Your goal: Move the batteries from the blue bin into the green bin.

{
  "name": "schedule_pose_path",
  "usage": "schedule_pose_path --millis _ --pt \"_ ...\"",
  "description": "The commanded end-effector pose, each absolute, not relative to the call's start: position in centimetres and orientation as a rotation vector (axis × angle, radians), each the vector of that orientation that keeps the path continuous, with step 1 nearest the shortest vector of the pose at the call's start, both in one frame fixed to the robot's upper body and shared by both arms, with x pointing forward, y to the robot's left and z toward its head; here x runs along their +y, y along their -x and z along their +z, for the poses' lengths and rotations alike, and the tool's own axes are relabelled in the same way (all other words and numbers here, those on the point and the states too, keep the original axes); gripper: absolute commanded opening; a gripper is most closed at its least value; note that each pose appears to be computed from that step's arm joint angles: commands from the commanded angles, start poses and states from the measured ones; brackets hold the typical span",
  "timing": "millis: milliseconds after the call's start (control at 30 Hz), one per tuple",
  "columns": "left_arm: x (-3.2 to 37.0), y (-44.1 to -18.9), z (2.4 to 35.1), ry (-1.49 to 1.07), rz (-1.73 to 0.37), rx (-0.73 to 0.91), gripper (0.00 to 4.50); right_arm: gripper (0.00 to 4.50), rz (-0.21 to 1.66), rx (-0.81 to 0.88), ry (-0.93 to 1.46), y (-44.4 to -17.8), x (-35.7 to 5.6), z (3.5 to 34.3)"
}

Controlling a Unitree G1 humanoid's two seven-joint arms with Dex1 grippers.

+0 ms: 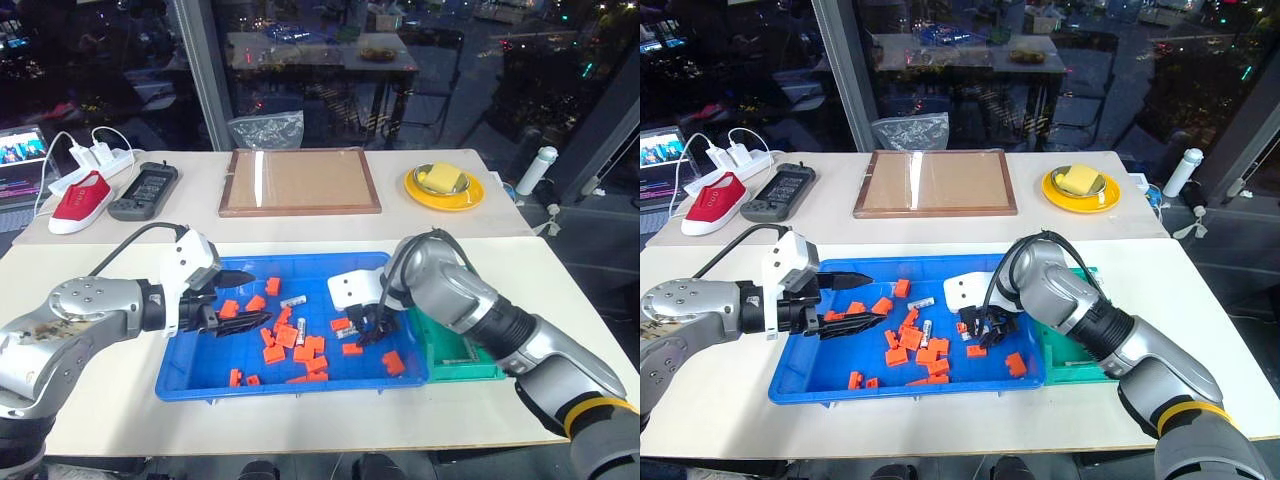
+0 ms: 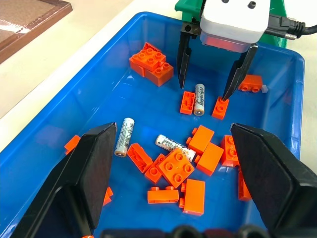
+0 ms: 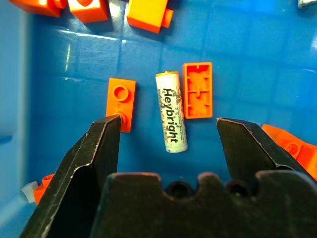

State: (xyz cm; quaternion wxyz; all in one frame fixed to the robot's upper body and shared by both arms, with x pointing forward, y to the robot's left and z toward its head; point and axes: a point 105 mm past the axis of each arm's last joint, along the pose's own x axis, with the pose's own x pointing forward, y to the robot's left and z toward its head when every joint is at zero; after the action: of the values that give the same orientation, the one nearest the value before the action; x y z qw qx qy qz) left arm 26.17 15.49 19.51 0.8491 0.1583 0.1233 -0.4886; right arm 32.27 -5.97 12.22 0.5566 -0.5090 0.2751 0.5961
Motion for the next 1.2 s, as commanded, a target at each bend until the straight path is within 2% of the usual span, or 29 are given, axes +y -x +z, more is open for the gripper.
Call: schedule_pose_path --millis 33,167,300,467,633,833,1200 --pt "15.6 -26.0 20.6 -0.371 -1.02 0.204 3.95 3.57 1.371 0.678 1.231 -32.8 -6.5 11.4" --pt "15.7 -26.1 20.6 -0.371 -1.015 0.203 3.95 3.57 1.386 0.682 1.226 -32.6 -6.3 11.3" --pt "15.7 -26.1 20.4 -0.368 -1.014 0.203 3.95 3.57 1.417 0.605 1.184 -32.3 -5.5 14.5" --pt "15.6 -26.1 20.3 -0.365 -1.022 0.197 3.95 3.57 1.443 0.551 1.179 -32.0 -5.1 17.0" --pt "15.4 -26.3 20.2 -0.365 -1.025 0.19 3.95 3.57 1.388 0.578 1.285 -33.4 -6.2 16.6" --pt "15.0 -26.1 20.0 -0.358 -1.025 0.18 3.95 3.57 1.355 0.68 1.349 -34.1 -7.7 14.8" --pt "15.3 -26.0 19.6 -0.372 -1.007 0.2 3.95 3.57 1.4 0.714 1.338 -32.7 -7.2 13.0"
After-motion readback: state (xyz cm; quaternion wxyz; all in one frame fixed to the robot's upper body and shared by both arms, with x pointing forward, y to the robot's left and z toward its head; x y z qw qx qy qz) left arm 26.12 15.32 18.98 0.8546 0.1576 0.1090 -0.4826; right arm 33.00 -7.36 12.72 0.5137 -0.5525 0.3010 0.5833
